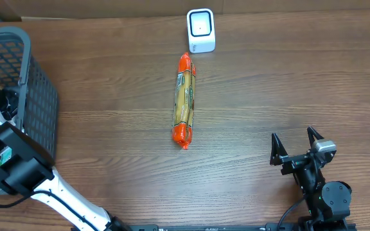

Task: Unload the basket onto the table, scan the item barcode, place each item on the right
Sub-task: 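Reach the left gripper back into the basket toward the white tube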

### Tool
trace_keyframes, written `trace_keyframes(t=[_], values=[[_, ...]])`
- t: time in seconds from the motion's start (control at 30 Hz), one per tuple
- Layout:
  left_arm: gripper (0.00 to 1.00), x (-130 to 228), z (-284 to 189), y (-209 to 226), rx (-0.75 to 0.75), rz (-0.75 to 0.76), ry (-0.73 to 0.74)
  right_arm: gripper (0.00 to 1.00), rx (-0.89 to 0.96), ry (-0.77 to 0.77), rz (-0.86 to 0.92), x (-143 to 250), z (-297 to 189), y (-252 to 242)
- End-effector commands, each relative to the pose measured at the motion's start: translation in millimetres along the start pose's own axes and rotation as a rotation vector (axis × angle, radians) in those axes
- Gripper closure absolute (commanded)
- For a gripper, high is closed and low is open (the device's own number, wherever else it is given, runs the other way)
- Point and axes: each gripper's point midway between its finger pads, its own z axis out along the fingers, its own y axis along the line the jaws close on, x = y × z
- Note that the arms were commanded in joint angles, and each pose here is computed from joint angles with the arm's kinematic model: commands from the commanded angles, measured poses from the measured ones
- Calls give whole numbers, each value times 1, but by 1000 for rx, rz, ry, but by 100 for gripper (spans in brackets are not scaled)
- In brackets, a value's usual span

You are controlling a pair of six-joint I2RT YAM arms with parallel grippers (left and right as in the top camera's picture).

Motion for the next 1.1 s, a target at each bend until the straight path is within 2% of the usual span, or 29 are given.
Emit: trace_keyframes(t=[0.0, 0.13, 0.53, 0.9, 0.93, 1.0, 1.03, 1.07], values=[[17, 4, 19, 4, -43, 18, 30, 0, 9, -4, 3, 2, 0, -2], [24, 14, 37, -3, -43, 36, 78, 0, 9, -4, 3, 2, 0, -2], [23, 9, 55, 0, -73, 50, 52, 0, 9, -5, 3, 2, 0, -2], [23, -2, 70, -7, -54, 150, -15, 0, 9, -4, 3, 2, 0, -2], [25, 0, 73, -7, -54, 161, -12, 0, 9, -4, 3, 2, 0, -2], [39, 7, 80, -7, -58, 172, 3, 0, 9, -4, 3, 2, 0, -2], [50, 11, 82, -6, -60, 175, 15, 0, 9, -4, 3, 2, 0, -2], [66, 14, 84, -5, -62, 178, 25, 0, 9, -4, 3, 2, 0, -2]])
